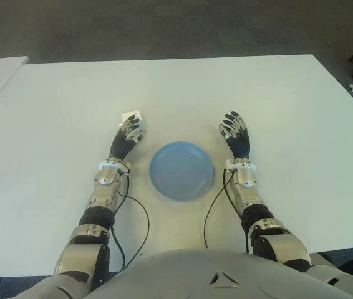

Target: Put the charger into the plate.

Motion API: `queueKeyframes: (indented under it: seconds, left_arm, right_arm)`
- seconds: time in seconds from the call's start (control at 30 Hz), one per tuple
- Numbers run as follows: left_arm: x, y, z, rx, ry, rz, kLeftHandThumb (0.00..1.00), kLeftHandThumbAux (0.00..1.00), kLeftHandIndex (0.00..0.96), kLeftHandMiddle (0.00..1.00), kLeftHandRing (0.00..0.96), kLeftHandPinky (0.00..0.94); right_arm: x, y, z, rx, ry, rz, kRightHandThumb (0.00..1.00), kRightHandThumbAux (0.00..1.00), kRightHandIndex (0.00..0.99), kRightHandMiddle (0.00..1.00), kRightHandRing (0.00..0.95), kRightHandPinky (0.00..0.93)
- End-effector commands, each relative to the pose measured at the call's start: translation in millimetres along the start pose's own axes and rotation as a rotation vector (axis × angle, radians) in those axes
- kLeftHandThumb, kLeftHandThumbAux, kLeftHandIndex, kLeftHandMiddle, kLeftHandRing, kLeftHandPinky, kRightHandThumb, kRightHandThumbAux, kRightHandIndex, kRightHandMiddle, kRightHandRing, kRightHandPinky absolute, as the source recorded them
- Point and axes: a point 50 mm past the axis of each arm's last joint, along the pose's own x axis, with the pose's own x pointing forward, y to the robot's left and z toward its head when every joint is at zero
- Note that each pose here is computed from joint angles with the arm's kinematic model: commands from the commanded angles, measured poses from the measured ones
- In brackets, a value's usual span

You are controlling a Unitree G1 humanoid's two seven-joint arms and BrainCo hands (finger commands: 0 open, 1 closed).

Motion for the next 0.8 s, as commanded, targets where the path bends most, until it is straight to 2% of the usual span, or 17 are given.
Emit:
queueKeyframes:
  seconds: [0.03,0.17,0.33,0.5,0.8]
  left_arm:
    - [-10.0,5.6,-6,0.136,0.075,-0.044,0.035,0.596,0.118,0.221,0.244,0.303]
    - [-7.6,15.8,11,0.255,0.065,-0.081,0.037,0.593,0.162,0.284,0.320,0.390]
    - [-4.4,24.2,33,0.463,0.042,-0.074,0.020,0.581,0.225,0.352,0.381,0.419]
    - [1.2,22.4,51,0.633,-0.009,-0.036,0.004,0.576,0.291,0.399,0.413,0.423]
    - [3.7,22.7,69,0.797,-0.062,0.066,0.000,0.571,0.350,0.424,0.418,0.399]
  right_arm:
    - [-71.1,-11.4,-66,-0.066,0.352,-0.011,0.080,0.675,0.137,0.234,0.224,0.237]
    - [-70.0,-10.9,-65,-0.059,0.349,-0.010,0.083,0.682,0.136,0.233,0.225,0.239]
    - [-69.6,-11.3,-65,-0.056,0.350,-0.015,0.083,0.682,0.136,0.236,0.230,0.242]
    - [-69.4,-12.8,-66,-0.059,0.358,-0.017,0.077,0.678,0.137,0.236,0.229,0.238]
    - [-69.6,-14.3,-66,-0.066,0.358,-0.018,0.076,0.677,0.134,0.237,0.228,0.237]
